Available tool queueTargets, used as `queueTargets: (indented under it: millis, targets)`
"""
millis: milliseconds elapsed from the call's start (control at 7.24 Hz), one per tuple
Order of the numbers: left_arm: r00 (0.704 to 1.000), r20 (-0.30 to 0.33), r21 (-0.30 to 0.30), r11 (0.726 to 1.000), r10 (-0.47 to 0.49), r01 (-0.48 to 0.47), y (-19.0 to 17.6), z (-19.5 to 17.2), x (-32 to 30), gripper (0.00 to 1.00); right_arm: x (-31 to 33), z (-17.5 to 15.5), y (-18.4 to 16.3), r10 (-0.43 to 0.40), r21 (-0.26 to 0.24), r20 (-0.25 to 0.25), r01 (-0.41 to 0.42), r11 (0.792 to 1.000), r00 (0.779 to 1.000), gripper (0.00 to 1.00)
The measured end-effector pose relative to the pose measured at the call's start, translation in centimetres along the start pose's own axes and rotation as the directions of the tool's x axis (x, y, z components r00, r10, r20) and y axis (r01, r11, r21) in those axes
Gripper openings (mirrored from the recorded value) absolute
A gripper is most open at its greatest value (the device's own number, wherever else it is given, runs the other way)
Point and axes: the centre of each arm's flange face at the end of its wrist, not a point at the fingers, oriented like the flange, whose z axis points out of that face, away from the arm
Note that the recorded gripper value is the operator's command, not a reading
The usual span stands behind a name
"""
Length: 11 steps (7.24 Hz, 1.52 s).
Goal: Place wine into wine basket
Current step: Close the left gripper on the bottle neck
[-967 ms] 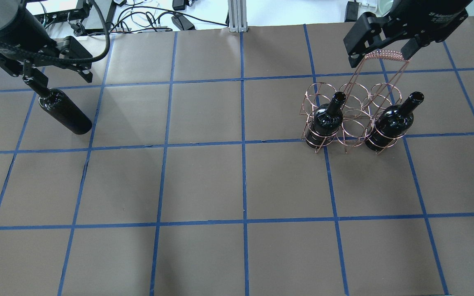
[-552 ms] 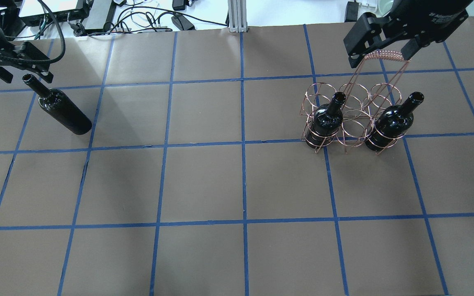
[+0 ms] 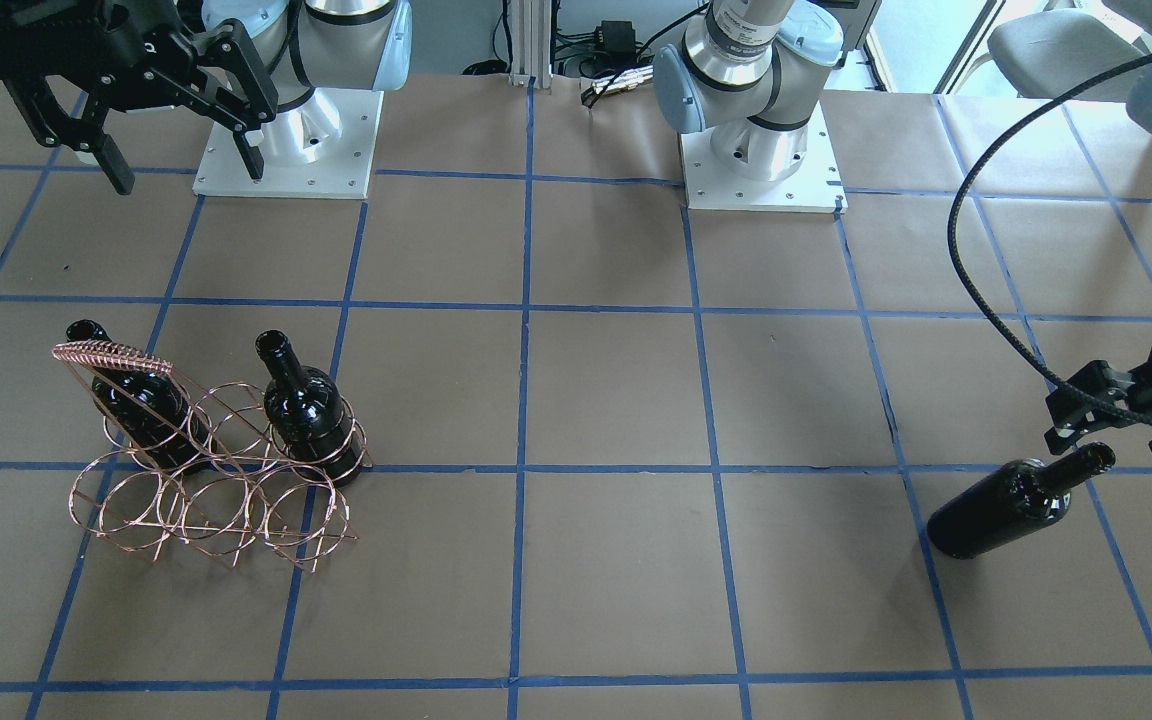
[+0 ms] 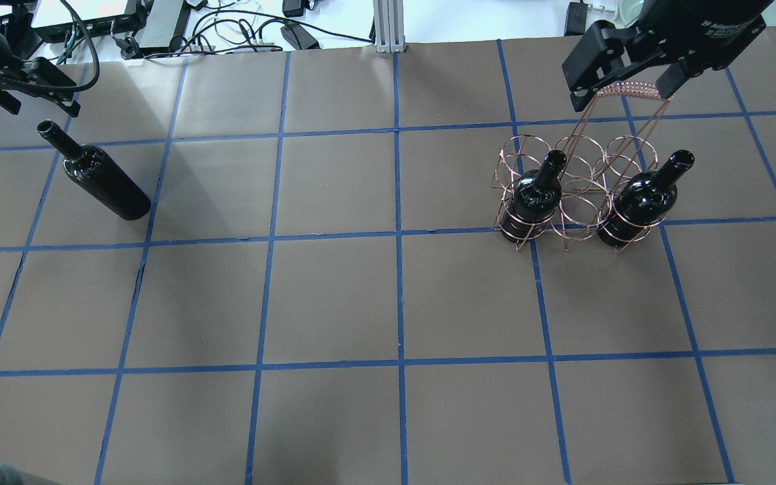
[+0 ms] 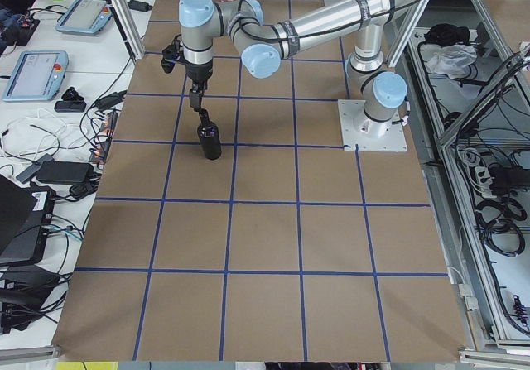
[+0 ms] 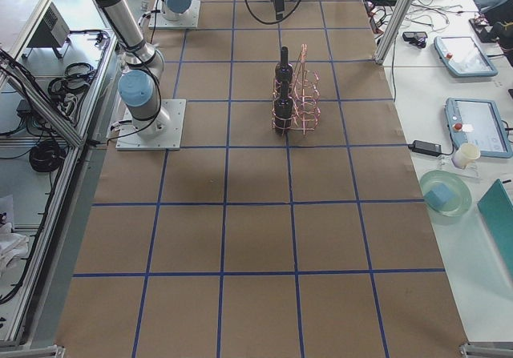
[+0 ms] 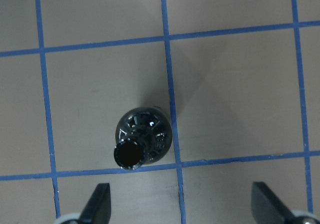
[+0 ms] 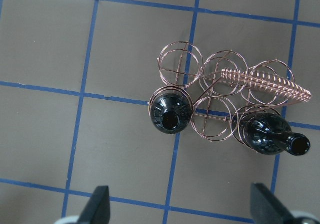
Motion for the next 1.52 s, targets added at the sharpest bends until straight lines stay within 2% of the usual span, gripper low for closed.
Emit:
queueTargets:
  millis: [414,552,691,829,967,1243,1519]
  targets:
    - [1.0,-0.015,-0.026,1.0,0.017,-0.018,-0.9,4.0,-1.9,0.97,0.0,-0.2,0.1,0.001,0.003,-0.001,-0.001,1.0,1.0,1.0]
    - [1.0,-0.021,-0.036,0.999,0.017,-0.018,-0.9,4.8,-2.0,0.85,0.0,-0.2,0.2,0.001,0.002,-0.001,-0.001,1.0,1.0,1.0]
    - [1.0,-0.025,-0.044,0.999,0.015,-0.016,-0.9,5.3,-2.0,0.85,-0.1,-0.2,0.2,0.001,0.002,-0.001,-0.001,1.0,1.0,1.0]
    - [1.0,-0.027,-0.053,0.998,0.014,-0.016,-0.8,5.6,-2.0,0.76,-0.1,-0.2,0.2,0.001,0.002,-0.001,-0.001,1.0,1.0,1.0]
    - [0.999,-0.029,-0.061,0.998,0.014,-0.016,-0.7,5.7,-1.9,0.72,-0.1,-0.1,0.2,0.001,0.002,0.0,-0.001,1.0,1.0,1.0]
    - [0.999,-0.035,-0.075,0.997,0.014,-0.016,-0.5,5.8,-1.8,0.71,-0.1,-0.1,0.3,0.001,0.0,-0.001,-0.001,1.0,1.0,1.0]
    - [0.999,-0.038,-0.086,0.996,0.014,-0.017,-0.3,5.7,-1.7,0.59,-0.1,0.0,0.3,0.001,-0.001,0.0,-0.001,1.0,1.0,1.0]
